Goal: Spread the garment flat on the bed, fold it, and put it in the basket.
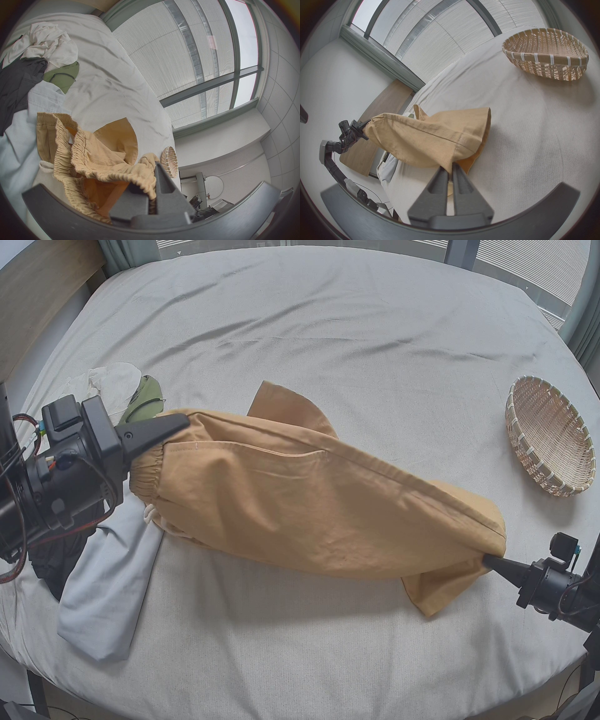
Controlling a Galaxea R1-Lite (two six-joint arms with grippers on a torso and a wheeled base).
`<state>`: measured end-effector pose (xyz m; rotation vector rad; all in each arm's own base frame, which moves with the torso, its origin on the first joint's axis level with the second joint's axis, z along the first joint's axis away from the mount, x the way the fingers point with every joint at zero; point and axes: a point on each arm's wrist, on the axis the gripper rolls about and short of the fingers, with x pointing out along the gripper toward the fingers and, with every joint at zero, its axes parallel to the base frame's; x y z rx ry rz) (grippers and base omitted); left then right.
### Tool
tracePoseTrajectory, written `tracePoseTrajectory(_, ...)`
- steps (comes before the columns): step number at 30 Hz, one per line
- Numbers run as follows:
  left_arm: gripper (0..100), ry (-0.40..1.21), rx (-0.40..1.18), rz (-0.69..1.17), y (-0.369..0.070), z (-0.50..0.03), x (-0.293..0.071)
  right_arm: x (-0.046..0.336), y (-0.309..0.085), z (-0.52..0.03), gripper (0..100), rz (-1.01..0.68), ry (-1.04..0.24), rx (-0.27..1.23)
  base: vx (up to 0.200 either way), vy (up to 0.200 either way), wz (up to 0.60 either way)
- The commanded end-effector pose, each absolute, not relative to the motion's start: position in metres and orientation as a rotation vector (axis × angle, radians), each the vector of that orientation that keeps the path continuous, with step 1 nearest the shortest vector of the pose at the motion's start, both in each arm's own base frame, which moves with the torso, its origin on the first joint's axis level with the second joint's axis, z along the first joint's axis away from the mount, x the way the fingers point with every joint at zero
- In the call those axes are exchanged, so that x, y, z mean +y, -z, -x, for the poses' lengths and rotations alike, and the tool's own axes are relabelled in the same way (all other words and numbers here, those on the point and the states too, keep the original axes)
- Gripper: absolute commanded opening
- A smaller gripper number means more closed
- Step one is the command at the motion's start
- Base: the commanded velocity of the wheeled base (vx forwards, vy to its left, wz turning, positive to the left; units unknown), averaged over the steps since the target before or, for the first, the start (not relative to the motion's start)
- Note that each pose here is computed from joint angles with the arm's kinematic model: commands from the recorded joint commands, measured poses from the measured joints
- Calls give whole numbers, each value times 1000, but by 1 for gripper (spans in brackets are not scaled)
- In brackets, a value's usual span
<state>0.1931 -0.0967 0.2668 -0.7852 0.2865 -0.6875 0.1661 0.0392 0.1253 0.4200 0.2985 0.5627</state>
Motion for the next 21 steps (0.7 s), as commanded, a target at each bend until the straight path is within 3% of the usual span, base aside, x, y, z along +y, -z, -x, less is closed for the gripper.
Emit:
tracePoseTrajectory(1,0,687,286,784,-262,-190,-95,40,-126,-169,100,-424,-567,286,0,0,0)
tracePoseTrajectory(21,0,698,273,787,-256,-188,-95,52,-145,-202,100,-565,-636,144,0,0,0)
